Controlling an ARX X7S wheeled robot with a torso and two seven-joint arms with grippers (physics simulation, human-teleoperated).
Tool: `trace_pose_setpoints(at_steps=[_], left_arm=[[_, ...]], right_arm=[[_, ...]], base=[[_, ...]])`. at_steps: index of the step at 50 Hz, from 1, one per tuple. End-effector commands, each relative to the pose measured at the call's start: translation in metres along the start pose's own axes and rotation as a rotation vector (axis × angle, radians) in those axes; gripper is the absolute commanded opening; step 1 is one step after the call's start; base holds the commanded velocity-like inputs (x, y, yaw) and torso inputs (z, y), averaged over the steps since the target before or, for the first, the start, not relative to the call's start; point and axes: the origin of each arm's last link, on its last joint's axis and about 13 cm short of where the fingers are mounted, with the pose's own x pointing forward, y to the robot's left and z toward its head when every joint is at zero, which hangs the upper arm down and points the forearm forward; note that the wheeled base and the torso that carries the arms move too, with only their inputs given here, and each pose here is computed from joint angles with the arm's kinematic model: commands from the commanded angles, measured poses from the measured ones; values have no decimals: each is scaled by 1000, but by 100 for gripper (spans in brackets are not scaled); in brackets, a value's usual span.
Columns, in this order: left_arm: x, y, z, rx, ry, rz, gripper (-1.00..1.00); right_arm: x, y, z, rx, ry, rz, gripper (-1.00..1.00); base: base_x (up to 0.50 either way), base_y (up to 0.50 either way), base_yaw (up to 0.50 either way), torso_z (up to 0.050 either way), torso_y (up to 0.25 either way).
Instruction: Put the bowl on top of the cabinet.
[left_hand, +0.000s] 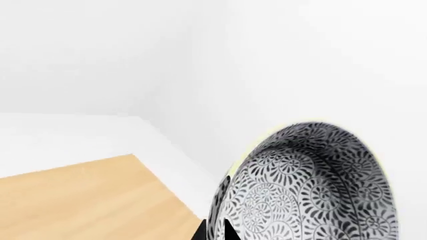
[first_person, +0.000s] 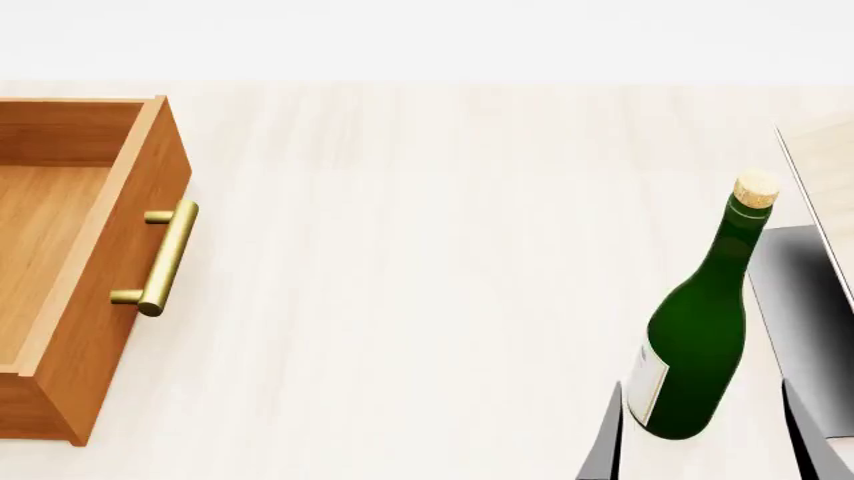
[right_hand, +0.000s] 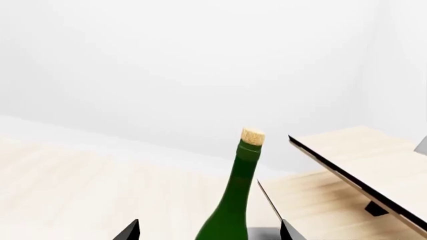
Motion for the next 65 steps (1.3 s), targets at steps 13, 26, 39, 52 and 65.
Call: trace_pose_setpoints(at_steps=[13, 26, 39, 52, 65], left_arm=[[16, 15, -10, -219, 276, 358, -100], [19, 18, -18, -231, 333, 445, -100], [17, 17, -10, -199, 309, 456, -100], [18, 18, -15, -175, 309, 494, -100], [21, 26, -28, -144, 323, 536, -100]], right_arm=[[2, -3, -1, -39, -11, 12, 100], [2, -1, -1, -14, 3, -1, 100], [2, -2, 0, -11, 3, 1, 100], [2, -2, 0, -12, 2, 2, 100], [3, -1, -2, -11, 4, 6, 100]], base=[[0, 0, 0, 0, 0], [0, 0, 0, 0, 1], [0, 0, 0, 0, 0], [0, 0, 0, 0, 0], [0, 0, 0, 0, 0]])
